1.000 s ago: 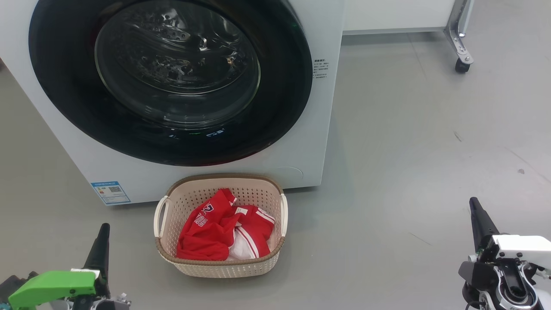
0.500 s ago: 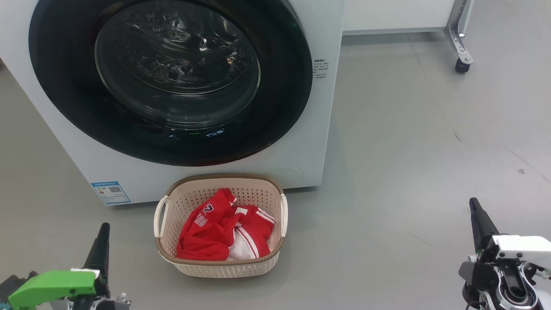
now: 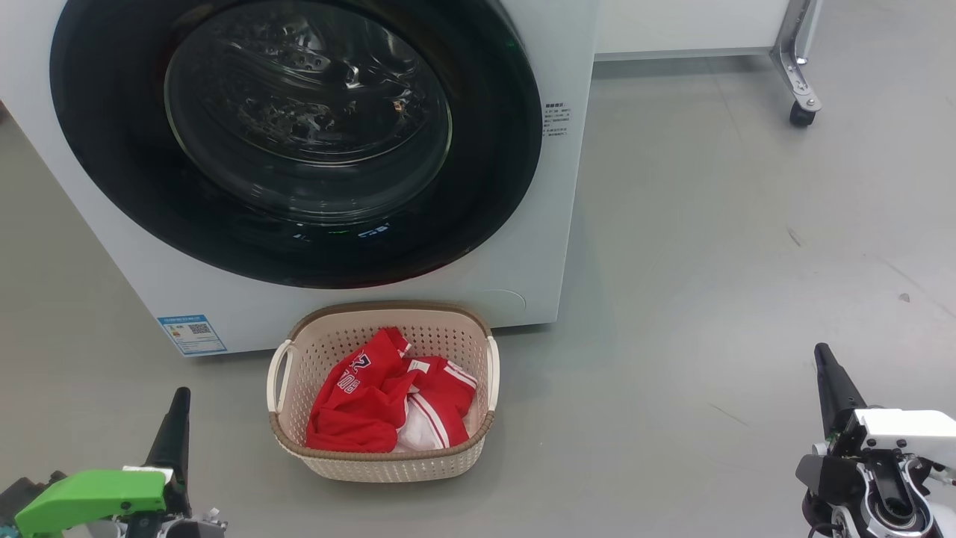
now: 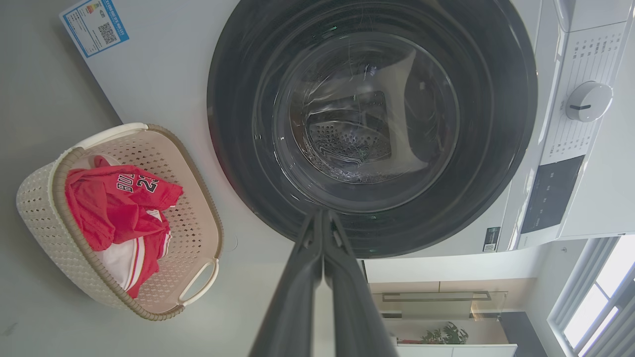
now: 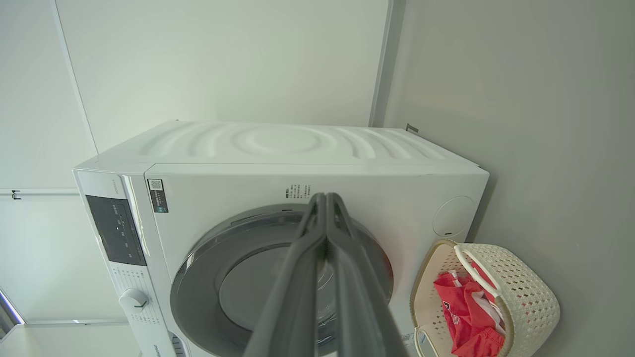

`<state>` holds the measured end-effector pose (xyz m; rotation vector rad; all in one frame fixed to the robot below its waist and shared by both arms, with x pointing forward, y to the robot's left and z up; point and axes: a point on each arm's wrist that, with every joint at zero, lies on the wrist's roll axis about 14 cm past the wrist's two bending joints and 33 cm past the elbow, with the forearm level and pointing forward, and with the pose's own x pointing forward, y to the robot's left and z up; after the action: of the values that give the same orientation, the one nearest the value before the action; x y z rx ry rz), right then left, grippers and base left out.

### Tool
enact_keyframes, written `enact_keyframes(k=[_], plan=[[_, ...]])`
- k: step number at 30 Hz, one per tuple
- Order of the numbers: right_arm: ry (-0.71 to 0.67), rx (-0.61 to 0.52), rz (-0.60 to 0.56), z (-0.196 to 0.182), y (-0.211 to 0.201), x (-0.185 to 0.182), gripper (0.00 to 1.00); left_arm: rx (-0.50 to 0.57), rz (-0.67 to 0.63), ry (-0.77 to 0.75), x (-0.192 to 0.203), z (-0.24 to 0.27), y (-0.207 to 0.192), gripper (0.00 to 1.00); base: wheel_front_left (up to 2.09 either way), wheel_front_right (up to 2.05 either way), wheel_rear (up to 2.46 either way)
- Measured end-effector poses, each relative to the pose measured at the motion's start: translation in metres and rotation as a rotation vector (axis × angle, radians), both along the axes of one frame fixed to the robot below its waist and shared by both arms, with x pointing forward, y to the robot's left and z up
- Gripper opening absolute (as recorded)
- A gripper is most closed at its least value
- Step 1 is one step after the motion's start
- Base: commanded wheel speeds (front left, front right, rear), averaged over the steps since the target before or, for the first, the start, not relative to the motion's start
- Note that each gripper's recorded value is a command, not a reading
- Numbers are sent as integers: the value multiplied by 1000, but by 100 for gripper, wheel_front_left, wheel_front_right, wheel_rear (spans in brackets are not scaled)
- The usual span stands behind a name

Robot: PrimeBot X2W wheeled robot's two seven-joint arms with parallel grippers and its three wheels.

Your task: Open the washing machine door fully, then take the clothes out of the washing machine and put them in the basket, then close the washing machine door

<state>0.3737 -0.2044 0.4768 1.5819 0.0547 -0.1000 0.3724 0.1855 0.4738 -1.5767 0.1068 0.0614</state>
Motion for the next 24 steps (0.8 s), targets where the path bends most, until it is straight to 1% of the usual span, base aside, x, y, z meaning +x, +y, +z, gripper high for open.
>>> enact_keyframes(k=[24], plan=[[0, 0, 1, 0, 0, 0, 0, -1, 2, -1, 1, 1, 0, 0, 0, 0, 0]])
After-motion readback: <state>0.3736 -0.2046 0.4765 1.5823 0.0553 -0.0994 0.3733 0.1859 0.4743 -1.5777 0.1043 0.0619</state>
